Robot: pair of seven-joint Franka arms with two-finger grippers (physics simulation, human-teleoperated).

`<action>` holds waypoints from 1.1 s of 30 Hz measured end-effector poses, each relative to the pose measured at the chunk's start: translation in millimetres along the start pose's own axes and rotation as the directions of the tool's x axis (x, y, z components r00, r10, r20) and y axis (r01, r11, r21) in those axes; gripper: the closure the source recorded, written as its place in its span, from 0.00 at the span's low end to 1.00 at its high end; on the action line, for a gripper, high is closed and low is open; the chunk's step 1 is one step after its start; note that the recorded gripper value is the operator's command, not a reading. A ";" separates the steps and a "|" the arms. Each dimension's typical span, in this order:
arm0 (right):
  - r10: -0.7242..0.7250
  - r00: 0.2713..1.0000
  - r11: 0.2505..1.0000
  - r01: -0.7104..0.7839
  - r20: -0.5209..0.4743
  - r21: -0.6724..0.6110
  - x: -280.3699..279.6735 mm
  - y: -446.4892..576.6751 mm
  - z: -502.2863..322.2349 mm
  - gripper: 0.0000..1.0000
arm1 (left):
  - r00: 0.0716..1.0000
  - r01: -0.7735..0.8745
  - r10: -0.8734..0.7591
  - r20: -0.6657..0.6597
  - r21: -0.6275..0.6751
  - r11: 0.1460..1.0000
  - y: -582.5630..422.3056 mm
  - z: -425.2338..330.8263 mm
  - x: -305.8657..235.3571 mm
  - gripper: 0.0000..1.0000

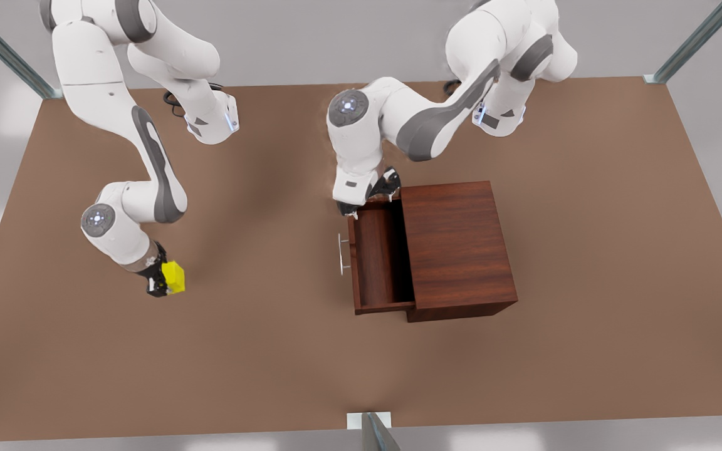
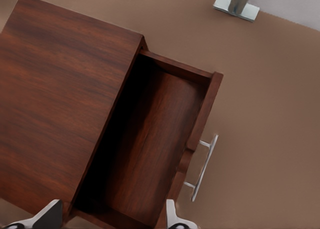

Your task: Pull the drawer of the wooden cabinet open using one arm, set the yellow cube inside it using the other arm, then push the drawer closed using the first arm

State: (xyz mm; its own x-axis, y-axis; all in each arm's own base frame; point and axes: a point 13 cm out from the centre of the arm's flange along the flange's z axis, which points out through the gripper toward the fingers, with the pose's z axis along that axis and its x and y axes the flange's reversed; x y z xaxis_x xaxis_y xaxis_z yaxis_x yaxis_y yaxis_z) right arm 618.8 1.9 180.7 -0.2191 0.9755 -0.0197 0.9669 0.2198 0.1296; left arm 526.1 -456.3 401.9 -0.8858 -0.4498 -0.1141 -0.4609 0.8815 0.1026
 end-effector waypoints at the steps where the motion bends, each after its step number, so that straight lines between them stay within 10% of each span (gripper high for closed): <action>1: -0.013 1.000 1.000 0.013 -0.007 -0.020 14.6 21.9 -23.5 0.32 | 0.993 0.102 -0.104 -0.060 -0.037 0.994 76.9 -6.0 -74.8 0.00; 3: -0.031 0.999 0.998 0.030 -0.024 -0.049 46.0 58.8 -66.9 0.32 | 0.947 0.268 -0.281 -0.155 -0.101 0.958 232.8 9.3 -181.8 0.00; 10: -0.117 0.988 0.992 0.113 -0.102 -0.047 240.1 127.3 -167.1 0.32 | 0.905 0.376 -0.374 -0.204 -0.031 0.926 483.0 8.5 -285.2 0.00; 21: 0.017 0.973 0.989 0.017 -0.231 0.144 466.4 92.5 -157.3 0.31 | 0.967 -0.086 0.107 -0.233 0.099 0.991 424.4 5.2 -249.4 0.00; 30: 0.203 0.953 0.971 -0.165 -0.225 0.175 544.7 88.7 -100.5 0.31 | 0.897 -0.399 0.429 -0.109 0.221 0.890 312.7 -27.0 -258.2 0.00; 31: 0.221 0.951 0.968 -0.186 -0.218 0.169 548.4 89.9 -94.2 0.03 | 0.890 -0.409 0.443 -0.108 0.240 0.880 309.3 -26.1 -257.5 0.00; 33: 0.260 0.942 0.960 -0.228 -0.213 0.163 550.6 93.7 -89.2 0.00 | 0.877 -0.436 0.471 -0.095 0.256 0.863 303.2 -25.9 -257.1 0.00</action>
State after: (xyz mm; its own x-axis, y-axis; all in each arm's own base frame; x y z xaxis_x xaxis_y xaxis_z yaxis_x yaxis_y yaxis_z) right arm 577.0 558.9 270.5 0.0172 0.9740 0.2260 0.9994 -0.0101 -0.0325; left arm 612.7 -77.1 487.9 -0.9991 0.0073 0.0423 0.0024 0.9934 -0.1148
